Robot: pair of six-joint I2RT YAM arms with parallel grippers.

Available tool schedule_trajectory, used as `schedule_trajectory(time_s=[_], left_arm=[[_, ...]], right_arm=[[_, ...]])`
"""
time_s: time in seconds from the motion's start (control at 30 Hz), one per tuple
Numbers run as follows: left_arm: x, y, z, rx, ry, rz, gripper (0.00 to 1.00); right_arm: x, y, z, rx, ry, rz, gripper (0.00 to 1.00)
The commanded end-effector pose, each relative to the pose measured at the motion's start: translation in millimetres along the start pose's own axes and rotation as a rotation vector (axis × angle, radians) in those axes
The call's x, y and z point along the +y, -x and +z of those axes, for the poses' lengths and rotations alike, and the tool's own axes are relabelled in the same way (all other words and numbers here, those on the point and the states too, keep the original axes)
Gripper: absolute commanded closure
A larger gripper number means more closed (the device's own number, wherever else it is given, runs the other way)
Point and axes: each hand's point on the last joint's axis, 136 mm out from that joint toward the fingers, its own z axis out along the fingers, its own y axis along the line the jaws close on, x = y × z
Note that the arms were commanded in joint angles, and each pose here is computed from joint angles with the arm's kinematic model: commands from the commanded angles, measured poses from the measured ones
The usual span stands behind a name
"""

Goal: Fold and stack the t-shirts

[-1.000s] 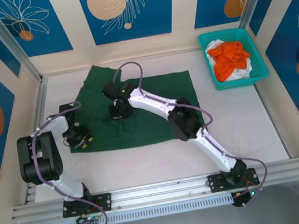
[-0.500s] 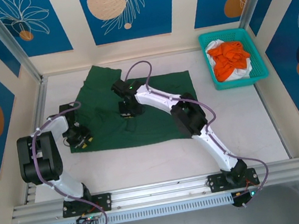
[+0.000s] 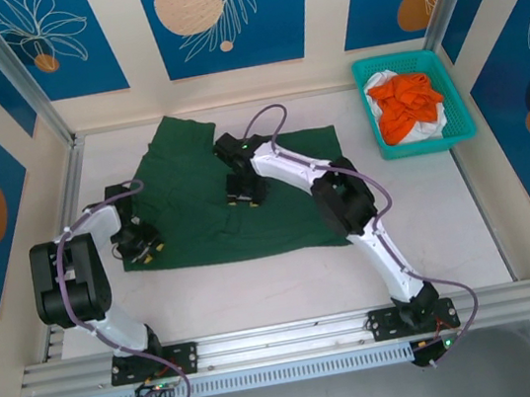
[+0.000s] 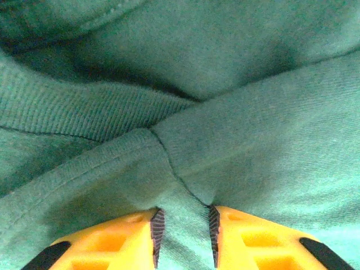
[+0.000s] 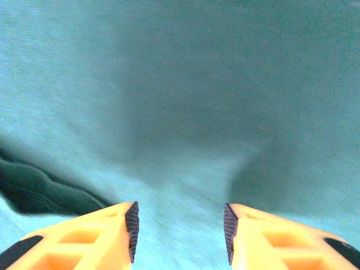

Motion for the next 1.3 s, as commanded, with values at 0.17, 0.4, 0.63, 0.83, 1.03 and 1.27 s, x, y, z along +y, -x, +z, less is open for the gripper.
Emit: schedule_trajectory(time_s=[0.17,0.4,0.63,0.83,1.03,1.27], left_arm=[[-26,26,-68,-0.196,0.004,0.096,0.46],[-76,-26,-78,-0.212,-0.026,0.292,0.42],[-89,-84,-34,-0.103,0.006,0.369,0.48],[-66,-95,4,-0.053,0.129,0.386,0.48],[-36,-100,28,-0.012,0.244,0.419,0.49],[-15,-107,31,-0.001,0.283,0.426,0.49]], right_arm=[[-66,-29,-93,-0.097,0.077,0.104,0.46],[-136,-99,-77,0.07,0.167,0.205,0.5],[-200,-133,-63,0.08,0.145,0.355,0.63],[-235,-134,-55,0.087,0.174,0.471,0.63],[-249,-129,-49,0.122,0.176,0.533,0.64],[-231,-121,-71,0.128,0.301,0.527,0.72]])
